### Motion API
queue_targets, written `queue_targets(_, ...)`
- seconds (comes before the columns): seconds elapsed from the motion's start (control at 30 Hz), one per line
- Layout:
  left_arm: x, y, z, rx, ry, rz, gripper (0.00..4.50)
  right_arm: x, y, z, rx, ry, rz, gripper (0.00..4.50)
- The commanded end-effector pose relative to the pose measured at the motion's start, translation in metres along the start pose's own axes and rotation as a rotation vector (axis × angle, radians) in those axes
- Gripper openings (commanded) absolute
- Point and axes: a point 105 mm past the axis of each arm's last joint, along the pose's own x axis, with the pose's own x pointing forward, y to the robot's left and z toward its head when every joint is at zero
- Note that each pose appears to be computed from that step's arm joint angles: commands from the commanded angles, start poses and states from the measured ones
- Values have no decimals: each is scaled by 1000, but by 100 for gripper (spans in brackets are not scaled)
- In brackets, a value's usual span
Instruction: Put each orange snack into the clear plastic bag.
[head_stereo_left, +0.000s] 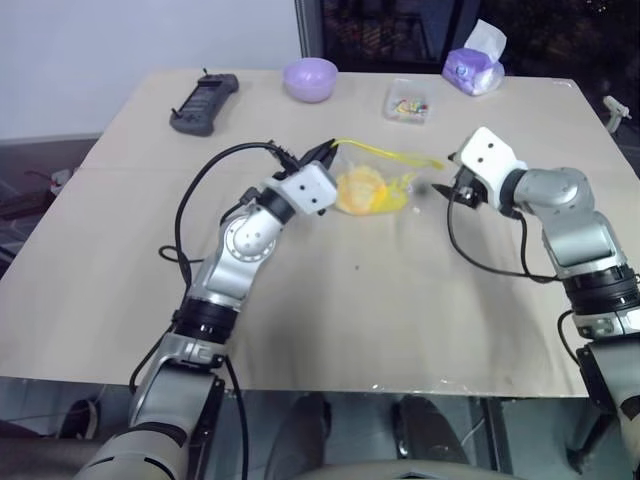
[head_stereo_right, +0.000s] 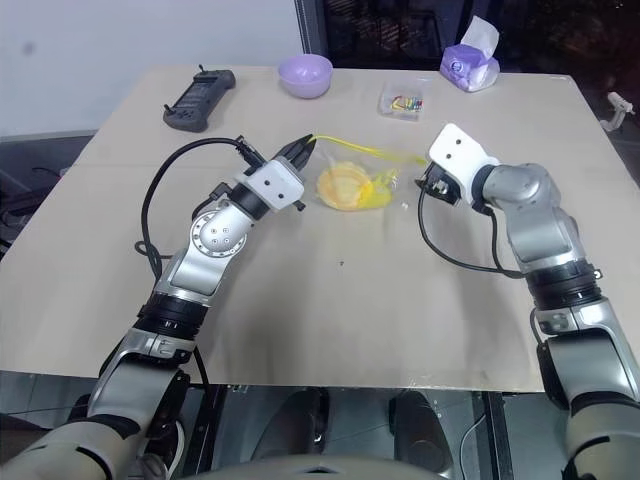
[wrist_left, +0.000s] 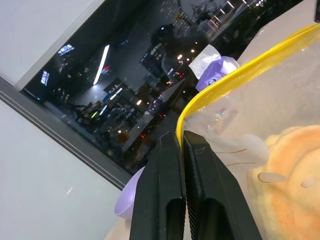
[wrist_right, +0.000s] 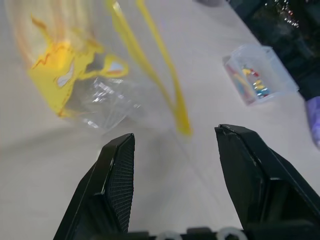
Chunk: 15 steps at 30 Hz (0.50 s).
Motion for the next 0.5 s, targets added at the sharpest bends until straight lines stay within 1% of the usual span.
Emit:
queue_targets(0.03,3,9,12,13,-45,26,0,-6,-9,31,-53,-91,-15,279)
queue_targets(0.17,4,8,13,15,-48,24,0,-3,-8,45,-50,-140,2,279)
queue_targets(0.27,4,7,14,19,-54,21,0,0,-5,47,-52,-153,25,279)
queue_targets(0.37,5,8,15,24,-58,20,0,4,-4,45,-46,-154,42,279)
queue_targets(0.5,6,7,17,35,-66,14,0,9,-3,35,-52,-129,62,279)
